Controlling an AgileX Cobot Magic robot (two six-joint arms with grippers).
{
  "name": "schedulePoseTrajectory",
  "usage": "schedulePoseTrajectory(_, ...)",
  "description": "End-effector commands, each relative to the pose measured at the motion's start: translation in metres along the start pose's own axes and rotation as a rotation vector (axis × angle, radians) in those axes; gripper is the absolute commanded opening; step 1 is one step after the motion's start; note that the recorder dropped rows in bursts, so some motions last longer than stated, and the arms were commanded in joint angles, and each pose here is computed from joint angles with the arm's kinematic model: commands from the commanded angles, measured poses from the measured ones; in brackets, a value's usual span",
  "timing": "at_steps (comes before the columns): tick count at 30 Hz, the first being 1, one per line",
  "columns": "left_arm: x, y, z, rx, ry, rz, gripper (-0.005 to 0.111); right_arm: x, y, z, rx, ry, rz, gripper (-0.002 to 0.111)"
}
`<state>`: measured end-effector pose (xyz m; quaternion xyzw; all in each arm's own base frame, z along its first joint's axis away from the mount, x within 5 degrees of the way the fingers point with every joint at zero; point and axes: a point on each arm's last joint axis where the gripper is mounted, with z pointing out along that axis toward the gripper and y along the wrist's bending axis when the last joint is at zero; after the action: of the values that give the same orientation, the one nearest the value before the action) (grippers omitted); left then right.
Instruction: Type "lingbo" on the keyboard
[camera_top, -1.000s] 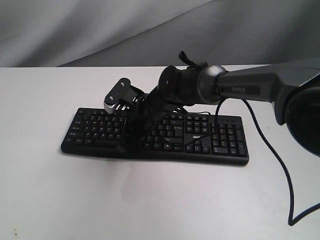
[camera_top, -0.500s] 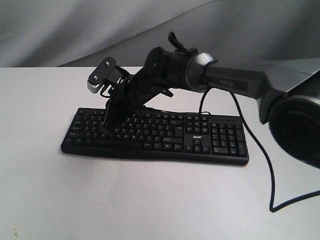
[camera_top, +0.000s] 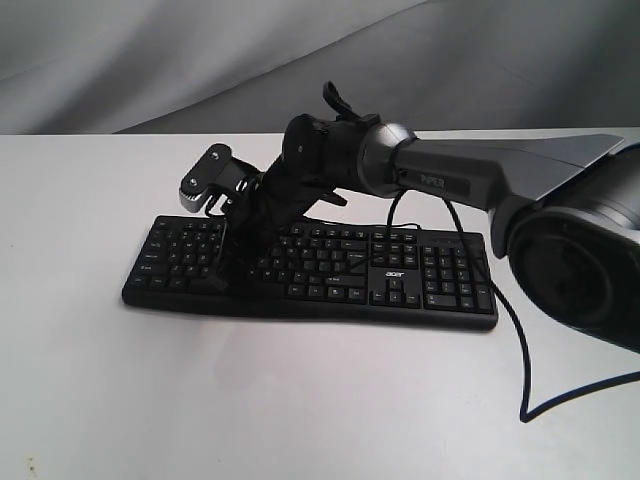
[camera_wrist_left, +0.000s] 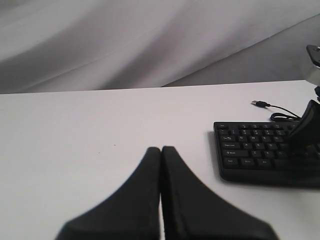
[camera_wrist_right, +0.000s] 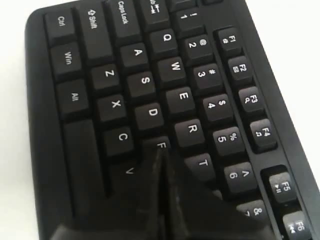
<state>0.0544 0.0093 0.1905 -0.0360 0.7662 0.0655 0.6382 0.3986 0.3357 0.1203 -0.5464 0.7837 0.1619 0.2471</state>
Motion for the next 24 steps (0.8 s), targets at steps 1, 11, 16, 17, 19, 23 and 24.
schedulePoseTrajectory(1, 0.001, 0.0, 0.0, 0.0, -0.005, -0.006, 0.001, -0.005, -0.002, -0.008, 0.012, -0.003, -0.017, 0.0)
schedulePoseTrajectory(11, 0.001, 0.0, 0.0, 0.0, -0.005, -0.006, 0.001, -0.003, -0.002, -0.006, 0.011, 0.005, -0.007, 0.0)
schedulePoseTrajectory(16, 0.001, 0.0, 0.0, 0.0, -0.005, -0.006, 0.001, 0.0, -0.001, -0.001, 0.005, 0.013, 0.002, 0.0)
schedulePoseTrajectory(17, 0.001, 0.0, 0.0, 0.0, -0.005, -0.006, 0.001, 0.0, -0.001, -0.001, 0.005, 0.013, 0.002, 0.0)
schedulePoseTrajectory(19, 0.001, 0.0, 0.0, 0.0, -0.005, -0.006, 0.001, 0.0, -0.001, -0.001, 0.005, 0.013, 0.004, 0.0)
schedulePoseTrajectory(23, 0.001, 0.0, 0.0, 0.0, -0.005, -0.006, 0.001, -0.009, -0.001, -0.015, 0.016, -0.009, -0.01, 0.0)
schedulePoseTrajectory(24, 0.001, 0.0, 0.0, 0.0, -0.005, -0.006, 0.001, -0.012, -0.001, -0.022, 0.018, -0.006, -0.024, 0.0)
